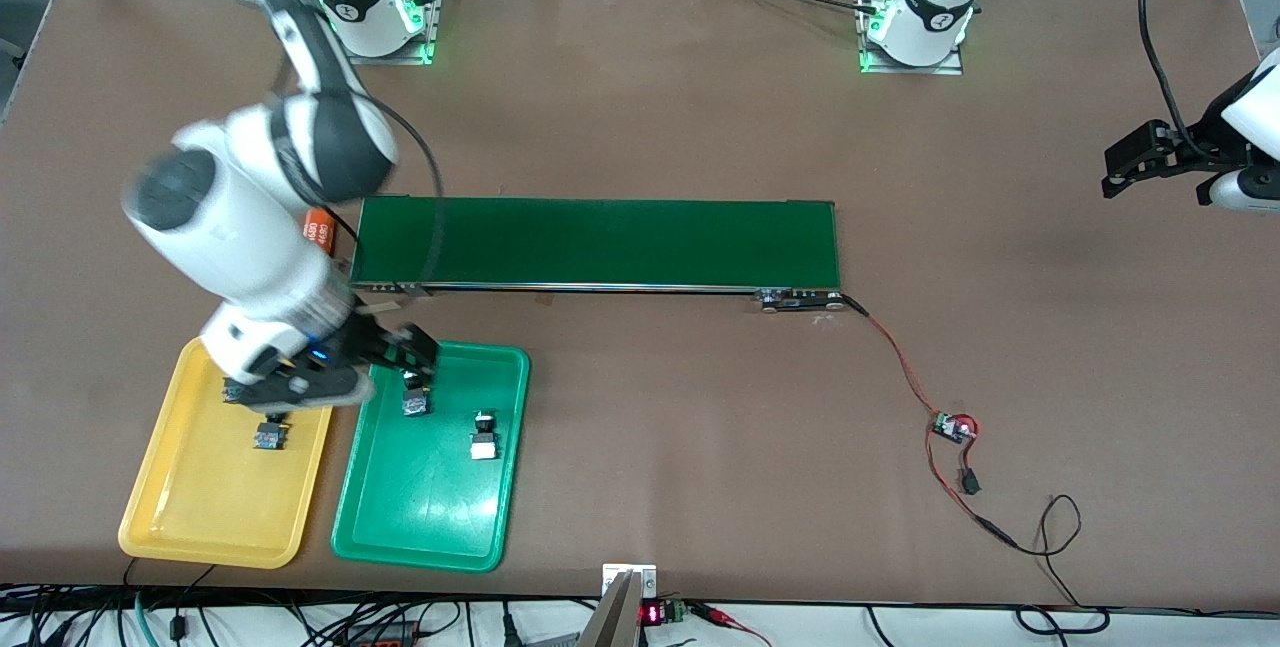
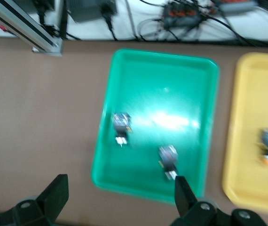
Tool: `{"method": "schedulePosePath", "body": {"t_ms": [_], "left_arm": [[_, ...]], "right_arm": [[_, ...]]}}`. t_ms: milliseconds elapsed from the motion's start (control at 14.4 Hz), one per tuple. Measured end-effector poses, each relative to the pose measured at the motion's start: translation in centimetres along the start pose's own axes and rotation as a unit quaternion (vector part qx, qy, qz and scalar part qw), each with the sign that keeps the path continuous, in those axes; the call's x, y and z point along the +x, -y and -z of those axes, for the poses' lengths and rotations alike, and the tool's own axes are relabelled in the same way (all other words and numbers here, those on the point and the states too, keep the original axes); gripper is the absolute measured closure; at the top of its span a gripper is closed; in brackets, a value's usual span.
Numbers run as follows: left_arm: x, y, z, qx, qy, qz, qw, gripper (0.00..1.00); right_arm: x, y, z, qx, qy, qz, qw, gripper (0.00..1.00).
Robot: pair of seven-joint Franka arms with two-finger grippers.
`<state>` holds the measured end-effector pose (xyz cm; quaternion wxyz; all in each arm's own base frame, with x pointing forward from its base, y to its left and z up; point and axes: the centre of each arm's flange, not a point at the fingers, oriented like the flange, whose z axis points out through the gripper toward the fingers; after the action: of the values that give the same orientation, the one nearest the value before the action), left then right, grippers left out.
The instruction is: Sort buttons by color to trays
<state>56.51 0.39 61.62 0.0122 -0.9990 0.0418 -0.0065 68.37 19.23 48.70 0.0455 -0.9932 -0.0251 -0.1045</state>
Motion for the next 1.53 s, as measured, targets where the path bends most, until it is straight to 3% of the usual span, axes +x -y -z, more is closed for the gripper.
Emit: {"method": "schedulePosePath", "body": {"t_ms": [208,624,971,1527], "left_arm": [[0.0,0.0,0.0,0.0,0.0,0.0,1.0,0.0],[0.0,0.0,0.0,0.0,0.0,0.0,1.0,0.0],[0.0,0.0,0.0,0.0,0.0,0.0,1.0,0.0],[0.0,0.1,0.0,0.0,0.0,0.0,1.0,0.0]], "right_arm": [[-2.1,-5.9,7.5,-0.021,0.046,-0.009,0.999,0.0],[-7.3,-13.9,16.1,-0.072,0.07,-0.026,0.995,0.0],[-10.7,-16.8,16.7,-0.078,0.093,-0.036,0.992,0.0],[-11.3,-17.0,16.1,-0.079,0.114,-0.038,0.99,0.0]]}}
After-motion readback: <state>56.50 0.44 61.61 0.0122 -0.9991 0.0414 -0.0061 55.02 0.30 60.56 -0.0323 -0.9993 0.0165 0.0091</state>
